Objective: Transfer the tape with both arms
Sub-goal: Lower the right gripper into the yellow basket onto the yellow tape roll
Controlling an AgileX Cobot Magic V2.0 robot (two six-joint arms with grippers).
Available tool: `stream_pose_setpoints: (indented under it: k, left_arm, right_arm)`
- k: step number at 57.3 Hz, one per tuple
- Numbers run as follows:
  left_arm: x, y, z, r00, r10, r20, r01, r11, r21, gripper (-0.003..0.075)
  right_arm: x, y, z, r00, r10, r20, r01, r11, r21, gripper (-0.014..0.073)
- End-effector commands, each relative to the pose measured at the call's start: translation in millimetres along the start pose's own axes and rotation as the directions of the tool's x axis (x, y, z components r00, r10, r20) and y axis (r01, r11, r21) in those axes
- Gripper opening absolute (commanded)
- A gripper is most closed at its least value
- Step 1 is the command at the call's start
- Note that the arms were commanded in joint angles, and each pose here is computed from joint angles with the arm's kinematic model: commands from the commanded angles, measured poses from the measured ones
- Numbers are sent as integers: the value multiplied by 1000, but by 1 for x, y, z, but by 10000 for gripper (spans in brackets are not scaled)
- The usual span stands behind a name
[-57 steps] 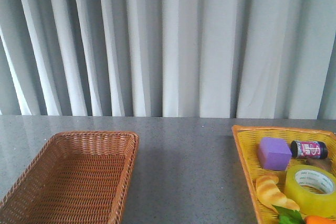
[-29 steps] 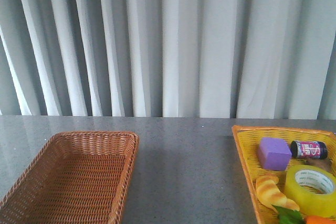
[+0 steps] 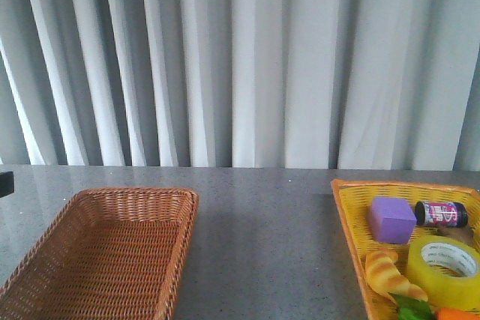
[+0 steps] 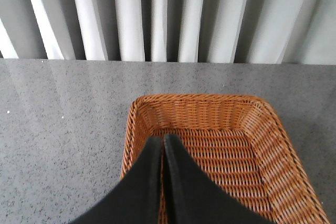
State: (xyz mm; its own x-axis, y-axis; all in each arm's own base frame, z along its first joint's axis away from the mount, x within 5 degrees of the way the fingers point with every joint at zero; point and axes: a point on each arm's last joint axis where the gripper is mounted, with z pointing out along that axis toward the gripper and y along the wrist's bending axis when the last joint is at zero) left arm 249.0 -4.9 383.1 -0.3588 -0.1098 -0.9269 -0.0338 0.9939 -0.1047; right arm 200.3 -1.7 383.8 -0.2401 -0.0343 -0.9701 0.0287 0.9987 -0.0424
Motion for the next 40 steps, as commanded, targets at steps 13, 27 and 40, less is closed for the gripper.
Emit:
stream_pose_setpoints:
  k: [13, 27, 40]
  left_arm:
    - [-27, -6, -12, 980, -47, 194, 38, 998, 53, -5]
    - [-27, -6, -12, 980, -41, 197, 32, 998, 52, 34]
    - [-24, -6, -3, 984, -8, 178, 0, 999, 43, 226]
  right_arm:
    - [-11, -3, -1, 995, -99, 27, 98, 995, 33, 62]
    - [-4, -4, 6, 992, -117, -41, 118, 992, 42, 274]
    - [1, -4, 11, 995, -56, -81, 60, 997, 46, 597]
